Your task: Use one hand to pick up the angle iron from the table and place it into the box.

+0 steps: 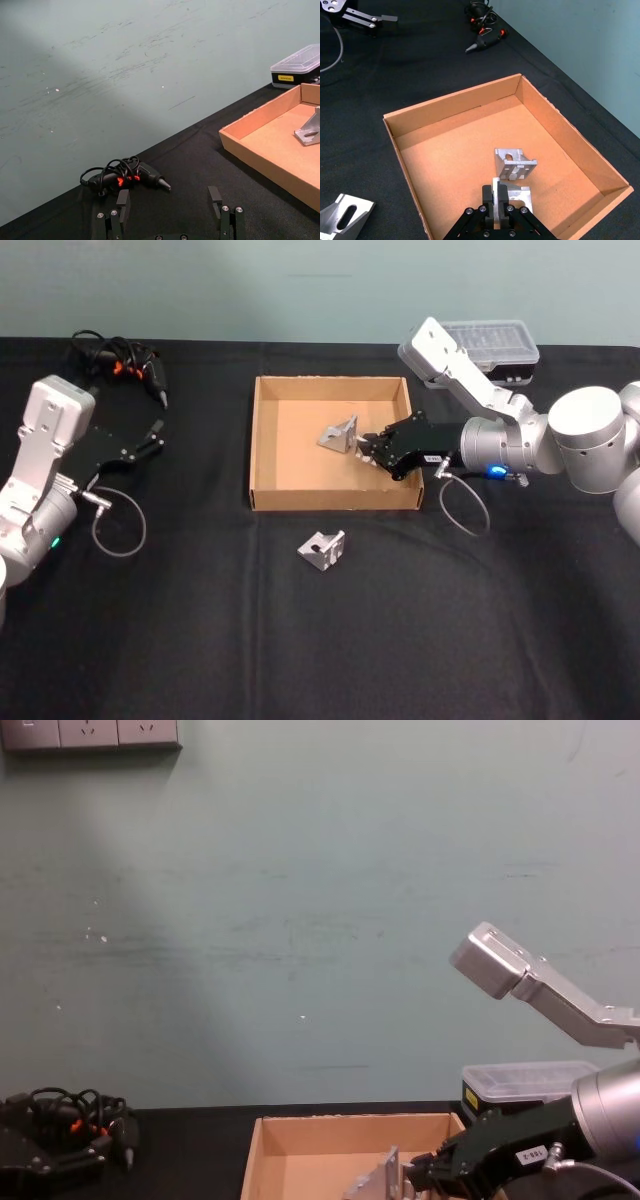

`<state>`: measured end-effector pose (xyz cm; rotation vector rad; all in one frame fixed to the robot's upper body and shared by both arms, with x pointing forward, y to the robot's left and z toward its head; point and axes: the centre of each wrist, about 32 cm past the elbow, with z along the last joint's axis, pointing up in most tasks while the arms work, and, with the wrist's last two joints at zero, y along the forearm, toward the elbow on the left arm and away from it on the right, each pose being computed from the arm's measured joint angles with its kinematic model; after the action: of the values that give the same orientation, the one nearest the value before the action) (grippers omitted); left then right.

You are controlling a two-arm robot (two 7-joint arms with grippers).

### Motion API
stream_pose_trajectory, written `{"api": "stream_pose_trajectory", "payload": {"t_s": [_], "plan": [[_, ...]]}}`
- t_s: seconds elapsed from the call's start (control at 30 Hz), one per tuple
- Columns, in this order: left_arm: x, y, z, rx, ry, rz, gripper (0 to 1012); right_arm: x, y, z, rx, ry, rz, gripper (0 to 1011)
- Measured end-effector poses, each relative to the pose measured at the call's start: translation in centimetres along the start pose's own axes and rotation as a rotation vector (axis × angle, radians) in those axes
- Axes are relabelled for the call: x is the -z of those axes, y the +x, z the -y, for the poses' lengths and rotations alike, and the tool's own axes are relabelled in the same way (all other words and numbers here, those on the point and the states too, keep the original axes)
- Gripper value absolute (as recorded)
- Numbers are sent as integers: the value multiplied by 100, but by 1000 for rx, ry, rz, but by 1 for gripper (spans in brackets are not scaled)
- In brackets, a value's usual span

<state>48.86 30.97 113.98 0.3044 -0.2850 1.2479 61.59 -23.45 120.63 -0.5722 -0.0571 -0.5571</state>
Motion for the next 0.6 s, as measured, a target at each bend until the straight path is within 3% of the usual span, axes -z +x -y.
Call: {"api": "stream_pose_trajectory", "payload": {"t_s": [0.3,0.6], "plan": [[0,0,0,0,0,0,1011,-5,1,4,0,2,1,57],[0,0,0,0,0,0,1011,-3,-1,6,0,2,0,280]]}}
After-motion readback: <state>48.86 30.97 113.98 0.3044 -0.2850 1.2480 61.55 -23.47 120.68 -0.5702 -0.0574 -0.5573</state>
